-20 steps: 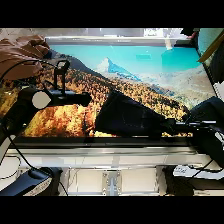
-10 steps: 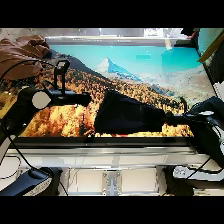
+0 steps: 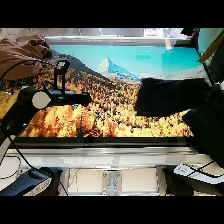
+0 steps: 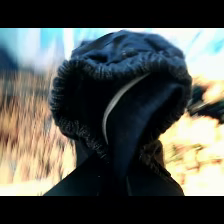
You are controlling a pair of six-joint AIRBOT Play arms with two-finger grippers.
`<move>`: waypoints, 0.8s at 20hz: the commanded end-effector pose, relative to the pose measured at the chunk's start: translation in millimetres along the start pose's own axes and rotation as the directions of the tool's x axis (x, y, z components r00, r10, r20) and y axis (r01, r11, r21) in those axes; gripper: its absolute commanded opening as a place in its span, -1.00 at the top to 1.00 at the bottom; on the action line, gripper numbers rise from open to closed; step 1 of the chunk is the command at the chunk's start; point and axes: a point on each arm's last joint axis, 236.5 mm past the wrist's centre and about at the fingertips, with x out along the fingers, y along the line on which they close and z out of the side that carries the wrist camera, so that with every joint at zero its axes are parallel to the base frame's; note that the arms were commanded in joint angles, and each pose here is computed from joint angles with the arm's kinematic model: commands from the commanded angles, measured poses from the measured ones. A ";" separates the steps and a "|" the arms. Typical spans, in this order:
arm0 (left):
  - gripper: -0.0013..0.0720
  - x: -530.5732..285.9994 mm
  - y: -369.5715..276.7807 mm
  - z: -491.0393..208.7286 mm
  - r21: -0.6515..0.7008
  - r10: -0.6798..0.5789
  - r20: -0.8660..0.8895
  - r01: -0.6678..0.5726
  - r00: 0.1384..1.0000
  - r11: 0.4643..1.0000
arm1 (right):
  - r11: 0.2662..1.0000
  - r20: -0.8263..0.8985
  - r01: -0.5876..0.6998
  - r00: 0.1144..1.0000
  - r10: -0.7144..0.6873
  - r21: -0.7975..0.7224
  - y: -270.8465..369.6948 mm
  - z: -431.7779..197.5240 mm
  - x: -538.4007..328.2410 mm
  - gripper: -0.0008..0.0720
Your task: Fold the clothes and pants, and hang the long-sleeved shirts on hangers.
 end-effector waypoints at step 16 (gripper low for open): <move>-0.96 -0.2 1.0 0.5 0.002 0.004 0.001 -0.004 1.000 1.000 | 0.661 -0.295 0.570 0.821 -0.489 0.489 -194.5 -189.6 -165.1 0.89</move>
